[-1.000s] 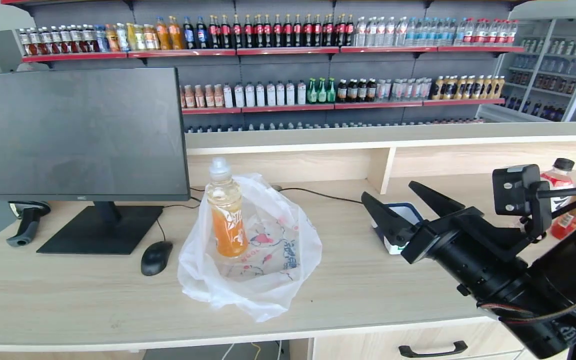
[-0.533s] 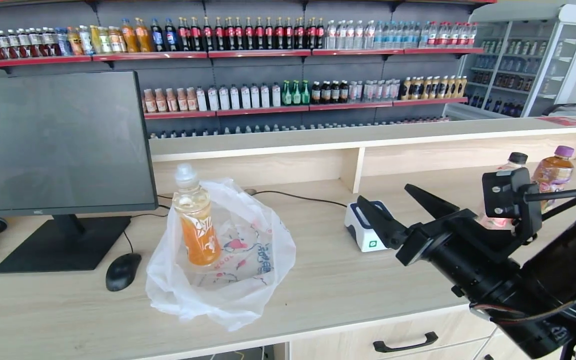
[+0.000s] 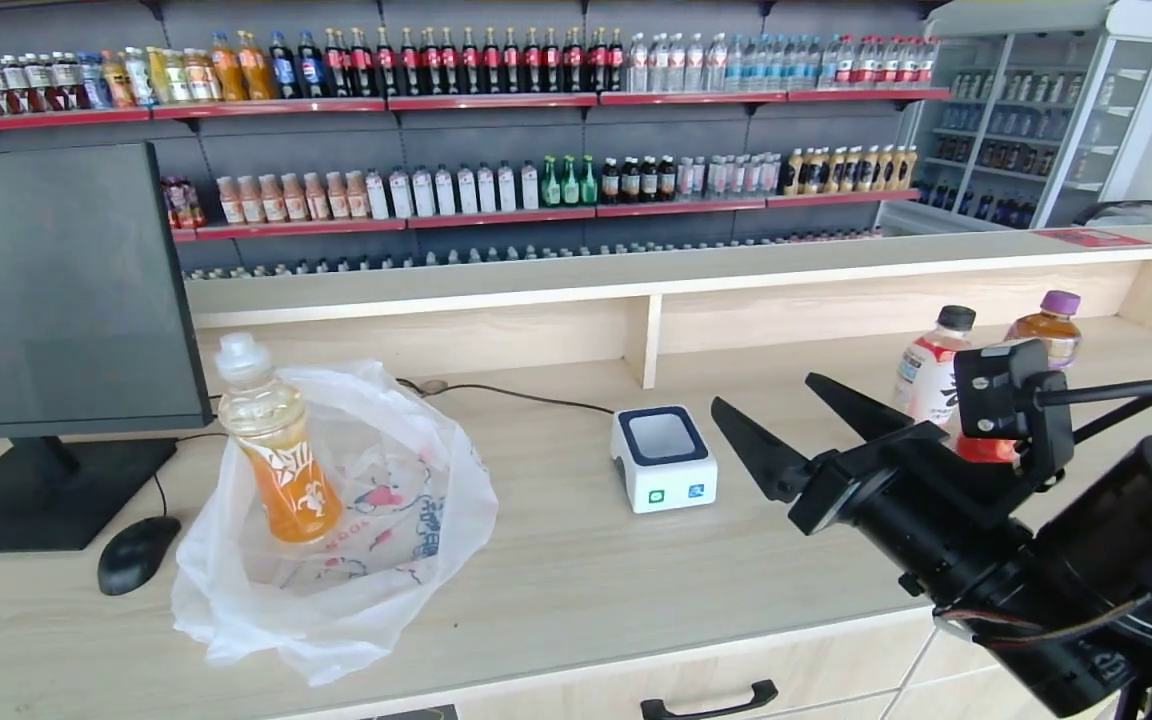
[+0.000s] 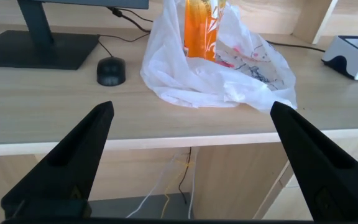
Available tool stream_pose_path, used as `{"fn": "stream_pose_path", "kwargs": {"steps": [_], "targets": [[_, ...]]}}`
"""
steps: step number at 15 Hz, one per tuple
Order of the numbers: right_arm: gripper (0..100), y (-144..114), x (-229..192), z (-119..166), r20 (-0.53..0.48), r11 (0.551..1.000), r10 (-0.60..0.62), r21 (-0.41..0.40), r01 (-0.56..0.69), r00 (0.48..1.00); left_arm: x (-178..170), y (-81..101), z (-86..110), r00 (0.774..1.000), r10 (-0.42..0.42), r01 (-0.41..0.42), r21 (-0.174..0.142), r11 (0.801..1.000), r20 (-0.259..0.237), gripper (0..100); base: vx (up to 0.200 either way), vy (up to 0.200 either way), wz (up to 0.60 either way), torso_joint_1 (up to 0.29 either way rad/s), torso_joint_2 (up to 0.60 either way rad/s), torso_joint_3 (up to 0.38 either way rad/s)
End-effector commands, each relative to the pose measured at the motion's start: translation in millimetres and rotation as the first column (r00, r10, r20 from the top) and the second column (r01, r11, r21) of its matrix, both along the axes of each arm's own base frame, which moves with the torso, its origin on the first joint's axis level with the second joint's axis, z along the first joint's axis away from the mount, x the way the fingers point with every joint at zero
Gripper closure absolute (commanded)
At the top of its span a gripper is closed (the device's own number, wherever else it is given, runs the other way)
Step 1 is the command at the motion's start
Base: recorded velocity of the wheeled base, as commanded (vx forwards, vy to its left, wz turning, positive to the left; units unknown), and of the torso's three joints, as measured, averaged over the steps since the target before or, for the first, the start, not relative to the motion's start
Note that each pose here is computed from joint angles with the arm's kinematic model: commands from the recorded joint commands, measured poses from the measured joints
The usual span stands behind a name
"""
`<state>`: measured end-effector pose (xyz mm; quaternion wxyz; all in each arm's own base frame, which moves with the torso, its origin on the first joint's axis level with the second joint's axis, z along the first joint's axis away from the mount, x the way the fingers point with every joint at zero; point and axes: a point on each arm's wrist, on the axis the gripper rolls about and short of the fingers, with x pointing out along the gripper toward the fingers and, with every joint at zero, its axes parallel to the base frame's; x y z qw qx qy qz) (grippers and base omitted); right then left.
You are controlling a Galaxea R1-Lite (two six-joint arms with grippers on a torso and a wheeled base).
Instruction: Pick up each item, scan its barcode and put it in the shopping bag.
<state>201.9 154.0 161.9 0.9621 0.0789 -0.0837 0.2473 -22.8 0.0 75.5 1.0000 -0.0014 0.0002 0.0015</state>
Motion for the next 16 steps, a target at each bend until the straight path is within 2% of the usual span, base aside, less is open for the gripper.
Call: {"fn": "stream_pose_path", "kwargs": {"steps": [1, 15, 16], "targets": [[0, 0.3, 0.2, -0.3, -0.001, 1.0, 0.0, 0.0, 0.0, 1.0, 0.0, 0.0, 0.0, 1.0, 0.0, 0.0, 0.0, 1.0, 0.0, 0, 0.0, -0.2, 0.0, 0.002, 0.0, 0.007], [0, -5.9, 3.0, -2.6, -0.009, 1.0, -0.028, -0.007, 0.028, 1.0, 0.1, 0.0, 0.0, 1.0, 0.0, 0.0, -0.002, 1.0, -0.001, 0, 0.0, -0.2, 0.0, 0.001, 0.0, 0.003], [0, -6.3, 2.5, -4.2, -0.015, 1.0, -0.028, -0.012, 0.028, 1.0, 0.0, 0.0, 0.0, 1.0, 0.0, 0.0, -0.002, 1.0, 0.0, 0, 0.0, 0.0, 0.0, 0.0, 0.0, 0.0]]}}
